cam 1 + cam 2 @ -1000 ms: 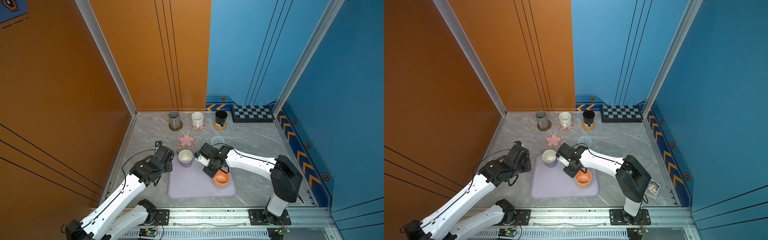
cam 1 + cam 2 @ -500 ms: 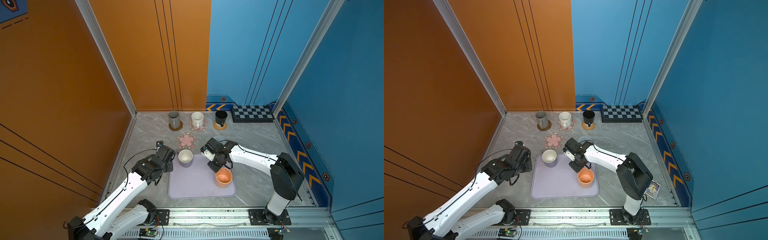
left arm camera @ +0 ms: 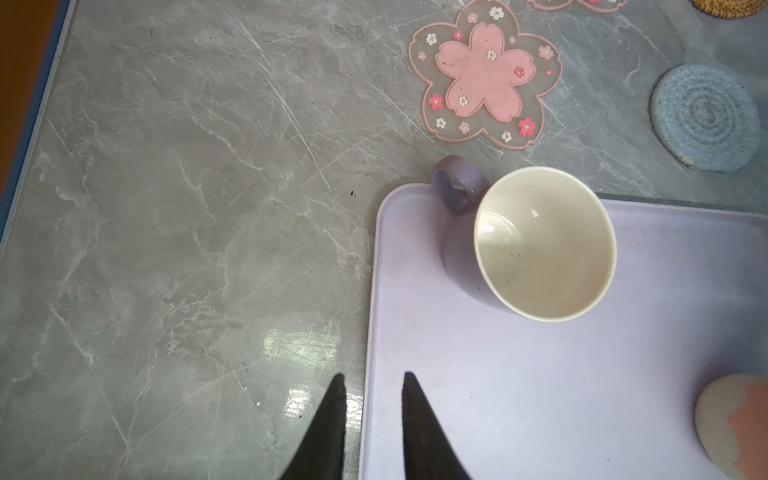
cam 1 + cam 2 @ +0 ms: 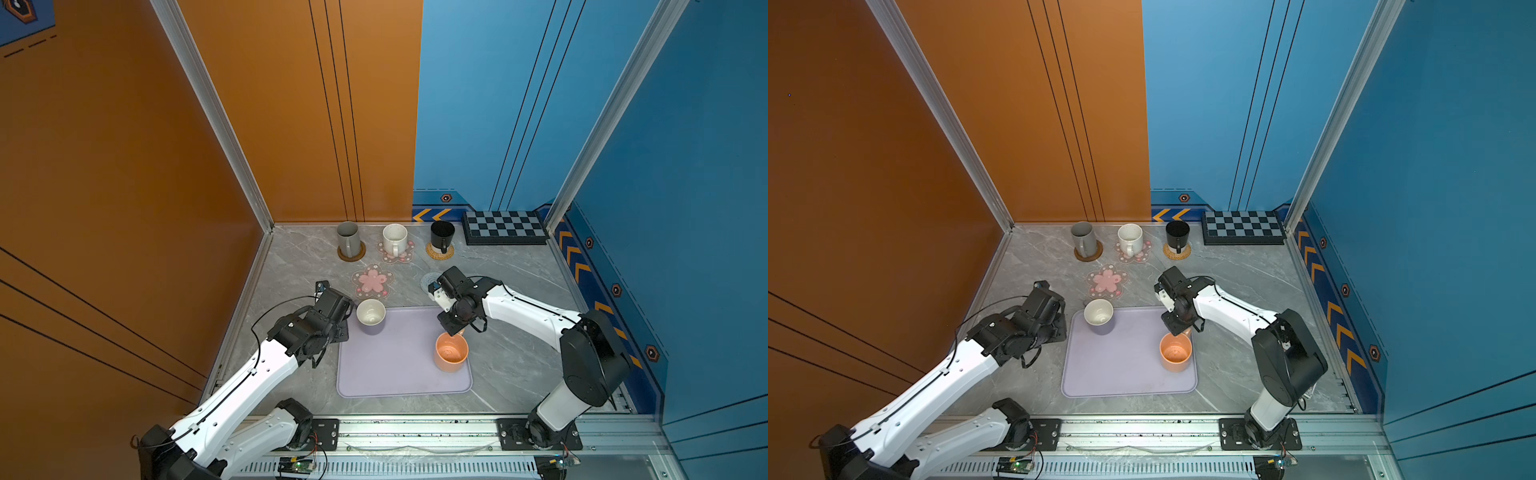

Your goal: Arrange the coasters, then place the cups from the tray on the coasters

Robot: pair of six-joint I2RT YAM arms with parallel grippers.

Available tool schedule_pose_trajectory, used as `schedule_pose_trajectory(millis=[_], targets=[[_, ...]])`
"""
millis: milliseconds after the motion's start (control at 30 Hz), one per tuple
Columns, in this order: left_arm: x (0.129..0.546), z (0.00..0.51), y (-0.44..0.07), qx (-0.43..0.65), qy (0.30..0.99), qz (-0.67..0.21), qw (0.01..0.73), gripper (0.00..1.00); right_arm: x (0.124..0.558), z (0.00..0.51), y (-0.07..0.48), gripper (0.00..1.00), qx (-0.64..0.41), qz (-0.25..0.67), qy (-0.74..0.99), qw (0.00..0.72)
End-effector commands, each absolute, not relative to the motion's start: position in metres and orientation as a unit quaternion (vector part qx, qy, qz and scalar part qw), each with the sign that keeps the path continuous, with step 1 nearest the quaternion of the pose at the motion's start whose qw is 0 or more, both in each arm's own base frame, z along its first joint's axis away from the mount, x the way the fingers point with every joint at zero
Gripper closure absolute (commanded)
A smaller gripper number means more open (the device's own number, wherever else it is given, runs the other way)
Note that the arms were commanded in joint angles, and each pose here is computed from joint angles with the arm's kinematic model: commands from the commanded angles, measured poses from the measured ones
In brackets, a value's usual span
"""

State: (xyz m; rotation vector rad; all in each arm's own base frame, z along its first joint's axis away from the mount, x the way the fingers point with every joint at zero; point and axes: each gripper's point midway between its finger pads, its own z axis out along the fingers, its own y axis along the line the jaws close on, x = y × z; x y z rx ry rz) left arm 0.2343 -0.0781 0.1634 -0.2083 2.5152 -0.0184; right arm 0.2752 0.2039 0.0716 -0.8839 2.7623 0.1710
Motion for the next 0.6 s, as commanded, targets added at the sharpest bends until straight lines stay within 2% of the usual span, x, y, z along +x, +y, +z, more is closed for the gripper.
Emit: schedule_pose_trajectory(millis=[0, 567], targets=[[0.232, 0.173, -0.082, -0.079, 0.947, -0.022, 0.310, 0.75, 0.264, 0.072, 0.196, 0.89, -0.280, 0.067, 0.951, 0.110], [0.233, 0.175, -0.089, -0.071, 0.948, -0.028, 0.309, 0.75, 0.230, 0.064, 0.171, 0.87, -0.197, 0.076, 0.970, 0.121]])
